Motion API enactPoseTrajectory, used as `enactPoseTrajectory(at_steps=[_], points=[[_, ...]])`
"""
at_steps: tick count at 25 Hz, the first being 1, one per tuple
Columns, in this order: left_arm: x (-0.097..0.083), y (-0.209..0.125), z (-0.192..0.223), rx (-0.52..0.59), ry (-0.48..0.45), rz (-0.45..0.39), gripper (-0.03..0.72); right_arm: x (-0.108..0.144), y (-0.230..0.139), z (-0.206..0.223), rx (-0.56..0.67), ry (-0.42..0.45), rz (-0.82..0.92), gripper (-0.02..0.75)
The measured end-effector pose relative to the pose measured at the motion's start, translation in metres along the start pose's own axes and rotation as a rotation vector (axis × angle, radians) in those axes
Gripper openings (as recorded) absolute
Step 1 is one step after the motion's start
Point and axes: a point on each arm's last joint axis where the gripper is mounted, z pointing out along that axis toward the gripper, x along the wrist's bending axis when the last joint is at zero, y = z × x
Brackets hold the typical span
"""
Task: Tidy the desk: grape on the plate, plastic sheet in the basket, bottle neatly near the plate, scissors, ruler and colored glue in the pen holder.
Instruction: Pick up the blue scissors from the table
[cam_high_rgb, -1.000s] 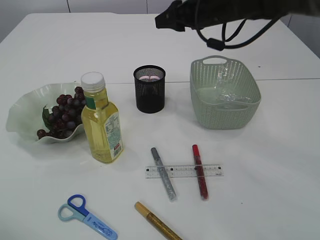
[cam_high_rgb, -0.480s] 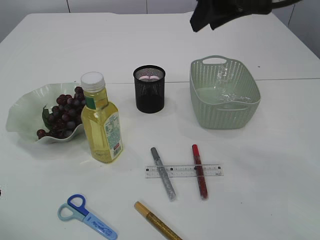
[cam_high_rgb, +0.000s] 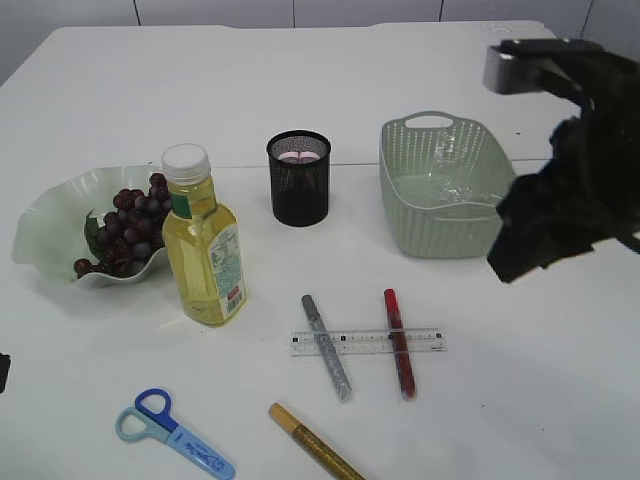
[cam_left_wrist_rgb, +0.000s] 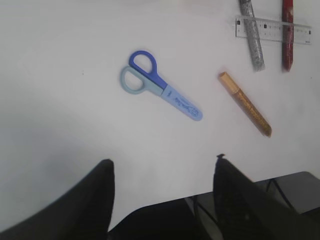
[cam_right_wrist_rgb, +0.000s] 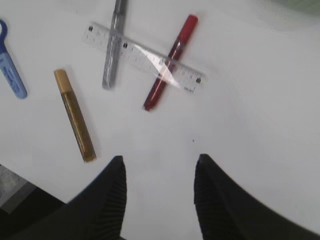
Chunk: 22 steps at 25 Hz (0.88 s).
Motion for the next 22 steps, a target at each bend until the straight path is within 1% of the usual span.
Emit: enactPoseTrajectory(at_steps=[4, 7, 8, 10, 12, 13, 15, 19, 22], points=[[-0.001, -0.001, 0.000, 0.005, -0.003, -0.095, 0.452, 0.004, -0.019, -0.009, -0.015, -0.012, -0.010, 0.333], [-0.007, -0.005, 0.003, 0.023, -0.005, -0.160, 0.414, 0.005, -0.022, -0.014, -0.035, -0.014, -0.014, 0.332], [-0.011, -0.007, 0.004, 0.030, -0.007, -0.177, 0.404, 0.005, -0.021, -0.015, -0.039, -0.015, -0.014, 0.332], [-0.018, -0.012, 0.007, 0.045, 0.001, -0.182, 0.394, 0.005, -0.022, -0.015, -0.040, -0.015, -0.014, 0.332], [-0.023, -0.016, 0.009, 0.040, 0.032, -0.210, 0.390, 0.005, -0.022, -0.015, -0.040, -0.015, -0.014, 0.331], [-0.026, -0.019, 0.011, 0.037, 0.062, -0.217, 0.389, 0.005, -0.022, -0.015, -0.040, -0.015, -0.014, 0.330], [-0.029, -0.024, 0.012, 0.021, 0.103, -0.283, 0.388, 0.005, -0.022, -0.015, -0.040, -0.015, -0.014, 0.331], [-0.037, -0.026, 0.017, -0.030, 0.116, -0.312, 0.387, 0.005, -0.022, -0.015, -0.040, -0.015, -0.014, 0.331], [-0.039, -0.025, 0.024, -0.020, 0.134, -0.302, 0.387, 0.005, -0.022, -0.015, -0.040, -0.015, -0.014, 0.331]])
